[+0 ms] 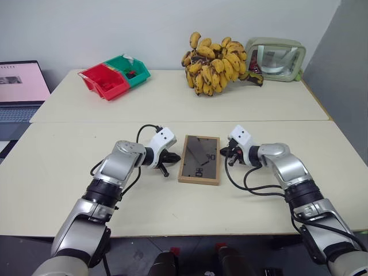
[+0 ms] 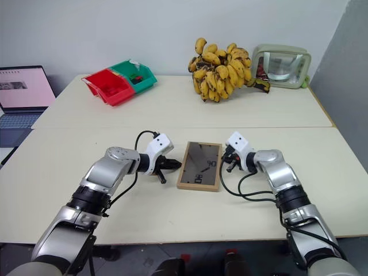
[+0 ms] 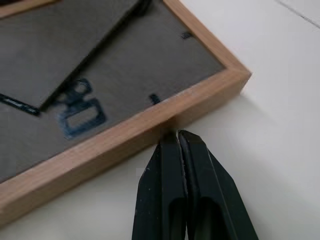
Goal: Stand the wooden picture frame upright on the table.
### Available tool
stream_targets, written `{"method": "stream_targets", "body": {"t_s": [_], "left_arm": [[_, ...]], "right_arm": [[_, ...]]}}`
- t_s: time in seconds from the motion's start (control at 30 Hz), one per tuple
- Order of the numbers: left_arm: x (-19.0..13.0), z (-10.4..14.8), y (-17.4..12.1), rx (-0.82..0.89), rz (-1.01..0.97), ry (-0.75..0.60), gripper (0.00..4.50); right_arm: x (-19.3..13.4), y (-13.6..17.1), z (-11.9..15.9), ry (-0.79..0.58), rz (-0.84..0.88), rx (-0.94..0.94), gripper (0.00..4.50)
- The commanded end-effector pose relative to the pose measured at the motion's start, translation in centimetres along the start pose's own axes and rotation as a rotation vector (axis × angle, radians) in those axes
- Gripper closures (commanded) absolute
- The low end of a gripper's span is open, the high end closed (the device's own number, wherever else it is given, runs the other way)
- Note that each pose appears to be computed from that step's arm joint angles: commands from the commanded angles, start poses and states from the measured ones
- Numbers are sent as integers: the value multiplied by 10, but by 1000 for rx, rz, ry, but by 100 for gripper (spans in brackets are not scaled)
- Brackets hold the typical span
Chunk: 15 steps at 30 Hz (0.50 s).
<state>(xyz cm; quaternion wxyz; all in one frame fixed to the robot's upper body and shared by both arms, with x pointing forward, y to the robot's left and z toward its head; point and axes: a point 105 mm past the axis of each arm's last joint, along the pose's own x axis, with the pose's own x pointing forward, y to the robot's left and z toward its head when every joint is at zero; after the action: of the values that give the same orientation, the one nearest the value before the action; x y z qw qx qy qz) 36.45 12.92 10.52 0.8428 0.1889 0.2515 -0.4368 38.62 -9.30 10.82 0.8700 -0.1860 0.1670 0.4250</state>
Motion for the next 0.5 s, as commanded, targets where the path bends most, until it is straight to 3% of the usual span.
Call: {"method": "stream_targets", "body": {"t_s": [0.03,0.5], "left_arm": [[-10,6,-7,-5,3,-29,449],[-34,-13,-25,-60,21,7,449]], "right_arm": [[0,15,15,-53,51,-9,445],[-3,41,13,-35,122,-22,445]]}}
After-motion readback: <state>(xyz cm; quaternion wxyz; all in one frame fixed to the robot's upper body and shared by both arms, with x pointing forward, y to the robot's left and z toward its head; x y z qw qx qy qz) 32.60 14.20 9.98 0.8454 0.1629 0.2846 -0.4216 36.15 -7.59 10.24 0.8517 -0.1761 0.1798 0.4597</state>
